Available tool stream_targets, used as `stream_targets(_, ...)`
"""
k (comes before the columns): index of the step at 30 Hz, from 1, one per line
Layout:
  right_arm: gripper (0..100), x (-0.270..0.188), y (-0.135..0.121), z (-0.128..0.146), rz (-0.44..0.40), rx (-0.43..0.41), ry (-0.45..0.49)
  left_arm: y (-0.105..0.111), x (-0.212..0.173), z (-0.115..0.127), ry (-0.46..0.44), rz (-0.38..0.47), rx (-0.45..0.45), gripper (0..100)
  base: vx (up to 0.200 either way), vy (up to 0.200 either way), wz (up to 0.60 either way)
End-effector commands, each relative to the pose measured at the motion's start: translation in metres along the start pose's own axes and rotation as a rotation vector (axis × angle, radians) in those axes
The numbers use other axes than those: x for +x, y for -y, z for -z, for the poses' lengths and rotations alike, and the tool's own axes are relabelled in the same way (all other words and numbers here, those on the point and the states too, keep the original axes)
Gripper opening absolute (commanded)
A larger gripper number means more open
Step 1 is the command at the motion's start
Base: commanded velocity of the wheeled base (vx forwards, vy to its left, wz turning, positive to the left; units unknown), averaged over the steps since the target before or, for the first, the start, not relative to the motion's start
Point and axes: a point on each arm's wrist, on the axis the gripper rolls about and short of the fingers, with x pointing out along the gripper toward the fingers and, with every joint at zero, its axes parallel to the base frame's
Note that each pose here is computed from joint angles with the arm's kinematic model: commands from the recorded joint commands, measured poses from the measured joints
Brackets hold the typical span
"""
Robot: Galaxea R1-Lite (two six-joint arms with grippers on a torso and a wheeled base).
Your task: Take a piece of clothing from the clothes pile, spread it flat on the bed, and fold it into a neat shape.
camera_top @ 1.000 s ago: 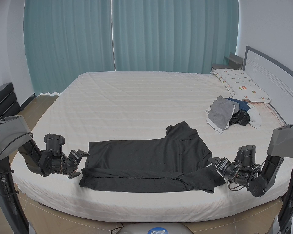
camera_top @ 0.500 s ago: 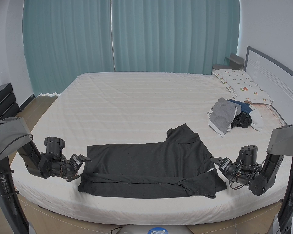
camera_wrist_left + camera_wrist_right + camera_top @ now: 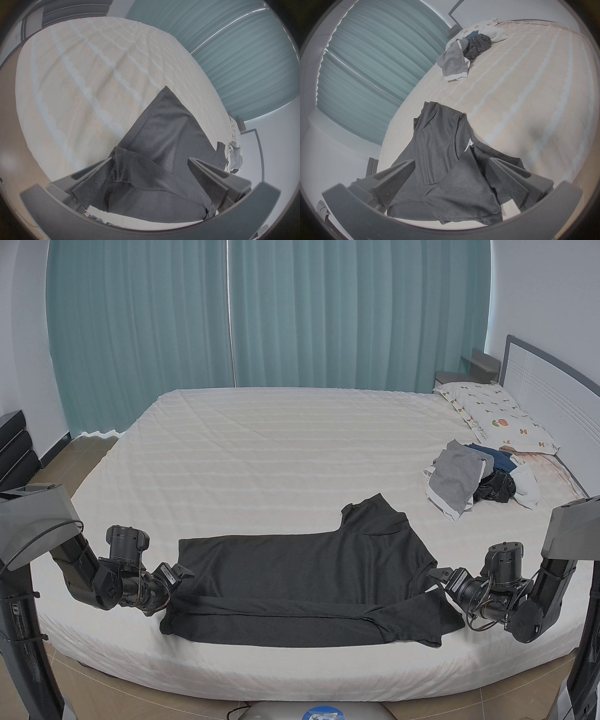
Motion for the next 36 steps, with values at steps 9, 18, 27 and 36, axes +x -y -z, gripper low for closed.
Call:
stream_targets(9,100,0.005,0.004,0.004,0.015,-0.029,-0.017,-0.007,0.024,-0.002,0.054,-0.092,0.066,0,0.000,0.000,0.00)
stream_targets(18,100,0.014,0.006,0.003,0.020,-0.040,-0.011,-0.010,0.022,-0.008,0.078,-0.104,0.022,0,0.000,0.000,0.00)
stream_targets(27,100,0.033,0.012,-0.010,0.023,-0.053,0.025,-0.011,0.020,-0.010,0.097,-0.115,-0.002,0,0.000,0.000,0.00)
stream_targets(36,100,0.038,0.017,-0.011,-0.019,-0.092,-0.009,-0.010,0.021,-0.010,0.092,-0.106,-0.045,0,0.000,0.000,0.00)
